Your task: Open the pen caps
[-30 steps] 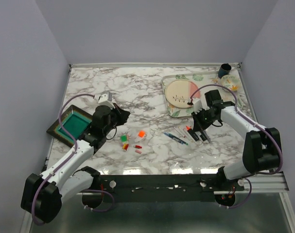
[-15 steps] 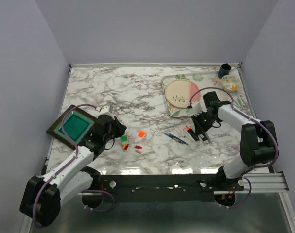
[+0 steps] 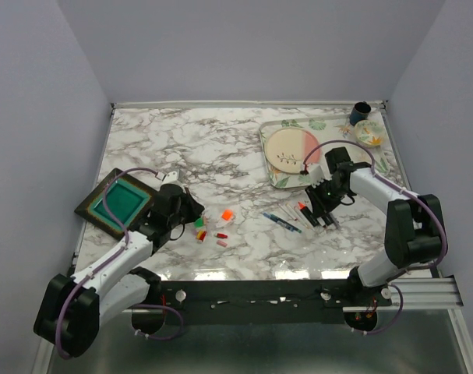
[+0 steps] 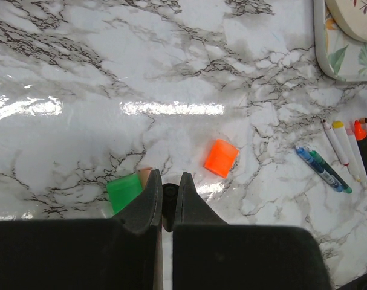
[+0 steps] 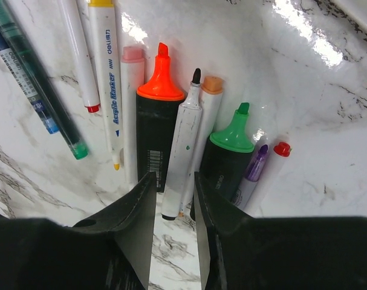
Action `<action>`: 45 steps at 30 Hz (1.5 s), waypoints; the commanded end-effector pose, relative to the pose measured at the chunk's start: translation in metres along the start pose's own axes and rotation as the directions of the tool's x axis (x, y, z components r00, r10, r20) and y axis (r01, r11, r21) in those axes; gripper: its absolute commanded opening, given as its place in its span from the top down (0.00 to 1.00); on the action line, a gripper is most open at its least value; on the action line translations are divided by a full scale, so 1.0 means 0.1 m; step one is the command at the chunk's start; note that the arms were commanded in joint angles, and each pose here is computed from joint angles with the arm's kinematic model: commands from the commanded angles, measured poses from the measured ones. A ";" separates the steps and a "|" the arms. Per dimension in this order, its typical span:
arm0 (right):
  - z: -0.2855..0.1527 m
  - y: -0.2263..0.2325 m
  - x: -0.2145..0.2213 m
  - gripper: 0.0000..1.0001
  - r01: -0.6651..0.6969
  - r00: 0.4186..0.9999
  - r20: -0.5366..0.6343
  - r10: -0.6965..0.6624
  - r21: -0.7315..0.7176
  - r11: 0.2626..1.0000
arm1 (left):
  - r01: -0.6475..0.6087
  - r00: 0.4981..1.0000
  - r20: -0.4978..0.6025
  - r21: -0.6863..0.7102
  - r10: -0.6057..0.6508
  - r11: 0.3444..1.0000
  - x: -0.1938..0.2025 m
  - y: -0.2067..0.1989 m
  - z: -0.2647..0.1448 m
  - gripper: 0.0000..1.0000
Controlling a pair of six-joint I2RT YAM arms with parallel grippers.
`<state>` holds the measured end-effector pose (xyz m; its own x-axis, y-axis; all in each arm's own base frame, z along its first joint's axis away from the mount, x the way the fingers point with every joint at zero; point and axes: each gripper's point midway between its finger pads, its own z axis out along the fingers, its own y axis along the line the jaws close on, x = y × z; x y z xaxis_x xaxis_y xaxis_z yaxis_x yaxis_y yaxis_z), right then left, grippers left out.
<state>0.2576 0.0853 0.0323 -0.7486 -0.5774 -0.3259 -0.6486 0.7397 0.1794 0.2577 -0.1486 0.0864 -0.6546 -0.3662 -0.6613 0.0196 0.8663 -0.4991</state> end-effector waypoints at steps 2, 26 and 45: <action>-0.22 0.02 -0.19 0.62 0.050 0.995 0.081 -0.051 0.008 0.999 | -0.008 0.998 -0.069 -0.011 0.007 1.000 0.13 0.00 0.06 0.96; -0.33 0.06 -0.28 0.61 0.078 0.988 0.134 -0.078 0.005 0.997 | -0.278 0.934 -0.283 -0.192 0.218 0.941 0.33 -0.04 0.61 0.78; -0.57 0.03 -0.37 0.62 0.071 0.969 0.234 -0.075 0.027 0.997 | -0.280 0.957 -0.116 -0.152 0.264 0.948 -0.22 -0.36 0.37 0.36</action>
<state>0.2664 0.0928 0.0711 -0.6787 -0.5742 -0.4579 -0.6954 0.7029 0.1493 0.2890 -0.1826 0.0522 -0.8015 -0.0475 -0.5961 0.0585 0.9858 -0.1572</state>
